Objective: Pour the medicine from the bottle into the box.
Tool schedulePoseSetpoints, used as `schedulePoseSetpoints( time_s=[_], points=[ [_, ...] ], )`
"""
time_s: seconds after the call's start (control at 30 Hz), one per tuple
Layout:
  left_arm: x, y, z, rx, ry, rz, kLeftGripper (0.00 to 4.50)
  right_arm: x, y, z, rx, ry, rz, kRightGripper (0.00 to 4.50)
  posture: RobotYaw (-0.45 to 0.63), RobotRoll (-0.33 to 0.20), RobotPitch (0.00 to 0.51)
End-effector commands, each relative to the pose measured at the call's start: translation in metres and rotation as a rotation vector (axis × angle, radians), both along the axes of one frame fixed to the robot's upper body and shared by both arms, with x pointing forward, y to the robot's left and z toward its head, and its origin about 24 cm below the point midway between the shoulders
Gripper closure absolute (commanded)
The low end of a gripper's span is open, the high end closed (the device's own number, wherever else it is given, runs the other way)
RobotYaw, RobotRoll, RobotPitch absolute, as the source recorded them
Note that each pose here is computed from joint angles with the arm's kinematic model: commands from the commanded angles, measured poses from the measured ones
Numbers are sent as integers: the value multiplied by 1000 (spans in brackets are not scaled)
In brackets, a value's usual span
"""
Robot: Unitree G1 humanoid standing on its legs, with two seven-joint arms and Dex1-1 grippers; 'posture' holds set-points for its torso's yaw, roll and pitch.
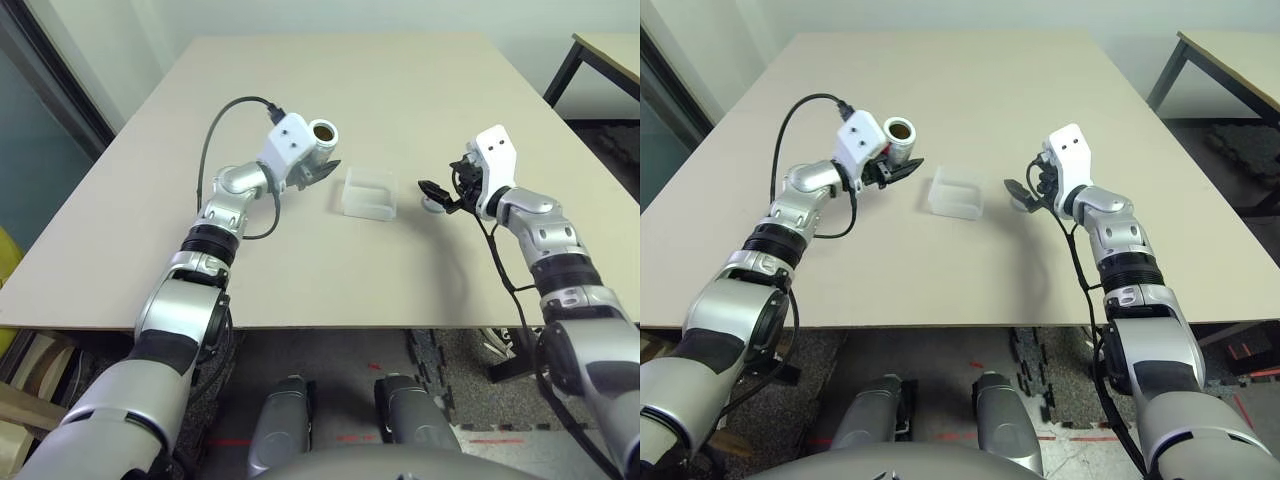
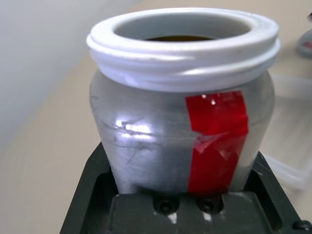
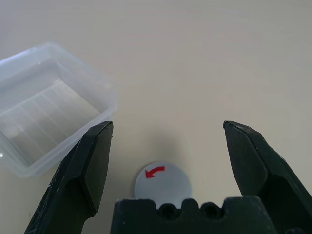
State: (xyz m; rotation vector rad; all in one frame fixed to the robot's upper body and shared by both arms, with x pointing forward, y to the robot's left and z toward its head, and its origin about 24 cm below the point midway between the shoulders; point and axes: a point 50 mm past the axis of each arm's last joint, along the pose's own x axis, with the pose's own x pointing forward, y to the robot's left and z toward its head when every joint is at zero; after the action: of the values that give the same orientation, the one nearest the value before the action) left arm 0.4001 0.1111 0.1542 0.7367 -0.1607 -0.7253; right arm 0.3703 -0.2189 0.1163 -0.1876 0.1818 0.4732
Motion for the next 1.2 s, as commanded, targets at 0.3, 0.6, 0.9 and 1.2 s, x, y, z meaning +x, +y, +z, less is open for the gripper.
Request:
schedulePoseSetpoints(
  time_s=[0.3, 0.6, 0.9, 1.2],
  points=[
    [11, -53, 26, 1031, -611, -167, 1752, -3, -4, 5, 39, -17, -20, 0, -152, 0, 39],
    [9, -72, 26, 1378, -829, -295, 1752, -11, -7, 0, 71, -14, -51, 0, -191, 0, 39],
    [10, -78, 26, 1426, -828, -273, 1752, -11, -3, 4, 110, -24, -58, 0, -190, 0, 35],
    [13, -58, 21, 1272, -613, -186, 1752, -11, -2, 4, 105, -20, -45, 0, -177, 0, 33]
  ],
)
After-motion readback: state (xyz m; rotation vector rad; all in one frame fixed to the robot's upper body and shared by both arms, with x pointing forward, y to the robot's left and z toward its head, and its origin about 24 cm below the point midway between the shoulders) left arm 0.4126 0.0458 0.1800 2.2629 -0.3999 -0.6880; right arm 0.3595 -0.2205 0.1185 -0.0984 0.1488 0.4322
